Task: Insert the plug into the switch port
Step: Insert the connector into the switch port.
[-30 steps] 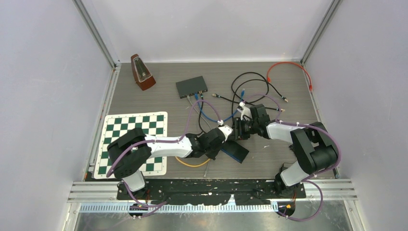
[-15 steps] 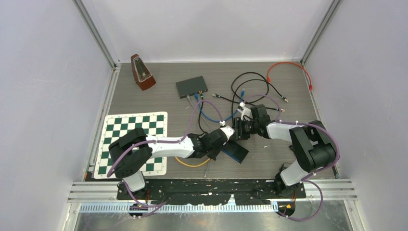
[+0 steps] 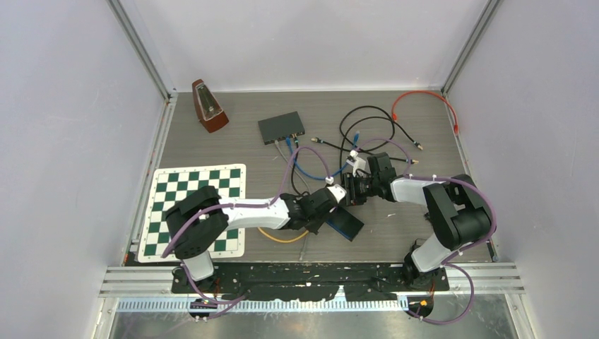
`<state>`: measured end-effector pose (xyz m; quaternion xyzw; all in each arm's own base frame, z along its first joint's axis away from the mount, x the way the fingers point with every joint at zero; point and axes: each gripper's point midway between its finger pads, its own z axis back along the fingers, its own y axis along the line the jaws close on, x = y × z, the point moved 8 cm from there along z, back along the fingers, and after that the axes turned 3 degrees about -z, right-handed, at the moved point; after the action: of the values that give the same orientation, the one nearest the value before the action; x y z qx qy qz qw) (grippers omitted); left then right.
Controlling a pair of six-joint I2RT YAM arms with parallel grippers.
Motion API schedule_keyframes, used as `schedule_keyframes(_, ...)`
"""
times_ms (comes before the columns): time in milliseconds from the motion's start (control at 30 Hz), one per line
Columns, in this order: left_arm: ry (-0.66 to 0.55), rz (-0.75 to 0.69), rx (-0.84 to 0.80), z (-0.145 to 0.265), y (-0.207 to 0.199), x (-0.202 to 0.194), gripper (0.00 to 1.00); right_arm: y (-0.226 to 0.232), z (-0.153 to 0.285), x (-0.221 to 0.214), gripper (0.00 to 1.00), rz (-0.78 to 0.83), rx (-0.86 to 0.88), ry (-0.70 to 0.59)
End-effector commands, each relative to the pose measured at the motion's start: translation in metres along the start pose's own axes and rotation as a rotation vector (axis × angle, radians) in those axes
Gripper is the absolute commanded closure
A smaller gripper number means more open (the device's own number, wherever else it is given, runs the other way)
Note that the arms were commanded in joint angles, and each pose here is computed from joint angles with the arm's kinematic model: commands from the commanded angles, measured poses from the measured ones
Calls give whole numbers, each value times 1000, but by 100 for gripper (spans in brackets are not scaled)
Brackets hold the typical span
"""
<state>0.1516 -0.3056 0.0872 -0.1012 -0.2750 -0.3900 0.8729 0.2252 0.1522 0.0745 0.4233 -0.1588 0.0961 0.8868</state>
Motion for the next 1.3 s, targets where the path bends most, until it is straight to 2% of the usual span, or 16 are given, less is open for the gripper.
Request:
schedule_keyframes(0, -22, -3, -17, -2, -2, 14, 100, 2, -2, -3, 58, 7, 28, 36)
schedule_keyframes(233, -41, -18, -3, -3, -1, 19, 100, 3, -4, -5, 60, -7, 56, 46)
schedule_keyframes(533, -103, -16, 20, 5, 6, 49, 100, 4, -7, -23, 62, -77, 90, 64)
schedule_keyframes(800, -195, -146, -57, 0, 0, 66, 100, -1, -13, -29, 62, -94, 107, 97)
schedule_keyframes(1000, -209, -212, -84, -3, -1, 73, 100, 1, -14, -28, 62, -85, 107, 115)
schedule_keyframes(1267, -262, -177, -108, -9, 3, 86, 100, 4, -20, -40, 62, -99, 130, 161)
